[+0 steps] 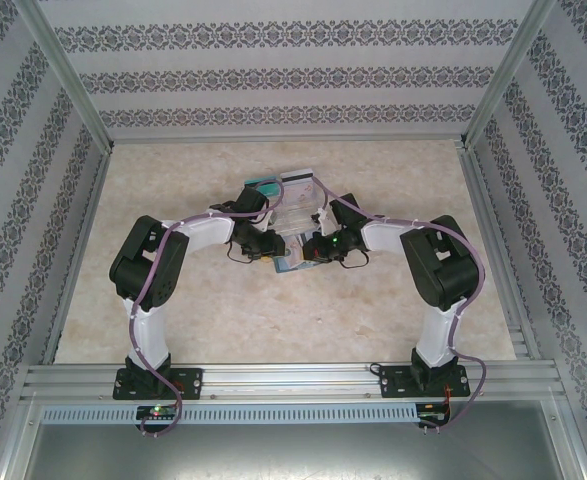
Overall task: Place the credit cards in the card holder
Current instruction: Insert the credit card into the card slot.
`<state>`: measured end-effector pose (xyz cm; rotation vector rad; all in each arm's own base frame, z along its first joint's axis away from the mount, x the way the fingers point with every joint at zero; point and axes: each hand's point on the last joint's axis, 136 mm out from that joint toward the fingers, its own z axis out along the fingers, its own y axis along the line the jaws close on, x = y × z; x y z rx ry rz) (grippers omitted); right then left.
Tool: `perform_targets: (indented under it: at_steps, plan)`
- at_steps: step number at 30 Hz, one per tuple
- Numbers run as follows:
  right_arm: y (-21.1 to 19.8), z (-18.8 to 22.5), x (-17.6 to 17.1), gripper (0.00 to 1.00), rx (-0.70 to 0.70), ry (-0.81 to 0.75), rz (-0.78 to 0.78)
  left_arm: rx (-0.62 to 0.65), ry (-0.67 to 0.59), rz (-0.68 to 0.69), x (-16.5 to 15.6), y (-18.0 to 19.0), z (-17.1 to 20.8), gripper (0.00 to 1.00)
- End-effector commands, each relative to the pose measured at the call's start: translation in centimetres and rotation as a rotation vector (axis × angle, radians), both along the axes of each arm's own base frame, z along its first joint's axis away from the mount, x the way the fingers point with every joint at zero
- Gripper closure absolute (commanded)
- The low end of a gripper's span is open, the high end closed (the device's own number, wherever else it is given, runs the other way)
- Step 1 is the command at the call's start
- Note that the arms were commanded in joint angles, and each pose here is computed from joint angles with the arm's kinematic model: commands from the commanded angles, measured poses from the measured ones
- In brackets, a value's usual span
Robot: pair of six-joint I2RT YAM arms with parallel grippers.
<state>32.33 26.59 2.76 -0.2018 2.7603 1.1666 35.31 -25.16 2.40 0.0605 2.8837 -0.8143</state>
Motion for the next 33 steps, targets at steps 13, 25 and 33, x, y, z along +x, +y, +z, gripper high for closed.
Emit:
perform_targets:
  at_steps: [13, 25, 33]
  plan:
    - [-1.9, -0.1, 0.3, 1.0, -0.069, -0.064, -0.142, 0.043, 0.013, 0.009, -0.5, 0.9, -1.5, 0.67]
    - [1.5, -1.3, -0.7, 1.0, -0.043, -0.024, -0.078, 0.041, 0.009, 0.013, -0.3, 0.8, -1.3, 0.65]
    - [2.6, -1.8, -2.0, 0.99, -0.045, -0.006, -0.03, 0.032, 0.01, 0.02, -0.3, 0.7, -1.4, 0.65]
